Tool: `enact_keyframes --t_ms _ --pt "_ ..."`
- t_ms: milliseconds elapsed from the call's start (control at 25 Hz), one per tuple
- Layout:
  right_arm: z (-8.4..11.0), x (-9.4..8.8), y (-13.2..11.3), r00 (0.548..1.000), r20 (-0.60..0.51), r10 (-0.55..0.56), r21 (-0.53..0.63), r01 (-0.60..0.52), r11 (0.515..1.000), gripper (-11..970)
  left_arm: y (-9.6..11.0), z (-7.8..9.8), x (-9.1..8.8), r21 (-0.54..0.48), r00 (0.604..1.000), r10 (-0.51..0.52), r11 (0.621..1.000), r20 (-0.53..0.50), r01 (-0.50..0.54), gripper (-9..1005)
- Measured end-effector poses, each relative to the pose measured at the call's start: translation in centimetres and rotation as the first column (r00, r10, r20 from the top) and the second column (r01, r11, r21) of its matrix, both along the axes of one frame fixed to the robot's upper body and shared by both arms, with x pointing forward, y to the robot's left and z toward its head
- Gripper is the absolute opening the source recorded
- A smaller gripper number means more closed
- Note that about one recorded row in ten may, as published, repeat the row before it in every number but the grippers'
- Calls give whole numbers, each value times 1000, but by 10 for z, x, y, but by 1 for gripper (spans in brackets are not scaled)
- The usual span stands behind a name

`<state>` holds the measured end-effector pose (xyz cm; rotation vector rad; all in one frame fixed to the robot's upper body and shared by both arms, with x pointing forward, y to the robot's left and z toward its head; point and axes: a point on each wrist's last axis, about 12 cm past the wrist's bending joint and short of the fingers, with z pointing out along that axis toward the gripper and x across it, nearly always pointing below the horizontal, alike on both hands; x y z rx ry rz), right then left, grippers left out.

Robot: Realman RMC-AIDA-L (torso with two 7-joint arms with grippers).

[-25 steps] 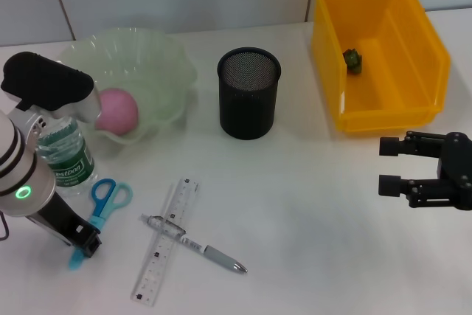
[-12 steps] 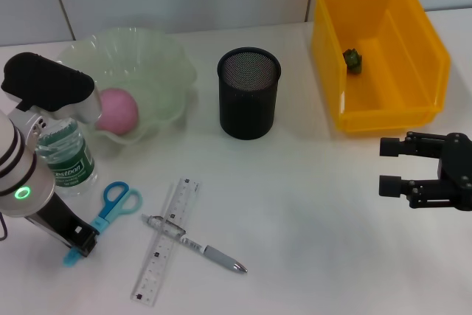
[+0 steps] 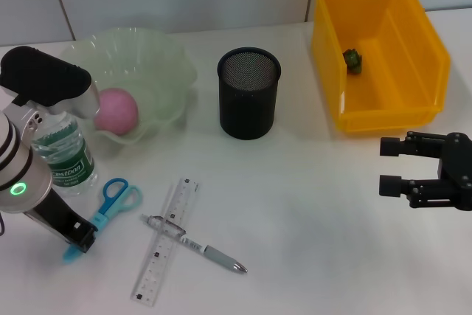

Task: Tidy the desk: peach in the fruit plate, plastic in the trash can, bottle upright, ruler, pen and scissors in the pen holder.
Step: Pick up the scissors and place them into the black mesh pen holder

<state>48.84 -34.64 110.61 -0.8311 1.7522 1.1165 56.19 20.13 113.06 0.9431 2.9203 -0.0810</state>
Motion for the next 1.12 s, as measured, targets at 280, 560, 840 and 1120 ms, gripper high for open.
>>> enact_keyframes --t_ms 280,560,840,1120 --pt "0 1 0 1000 -4 -1 3 1 1000 805 -2 11 0 -114 999 -31 993 -20 29 207" --pt "0 1 0 1000 -6 -1 4 1 1000 804 -4 34 -1 -307 997 -73 949 -1 69 208" --pt "1 2 1 1000 -4 2 4 -2 1000 804 -6 54 0 -413 993 -104 903 62 120 208" --pt "2 3 1 1000 -2 1 5 -1 1000 804 -15 76 4 -556 972 -125 803 197 216 207"
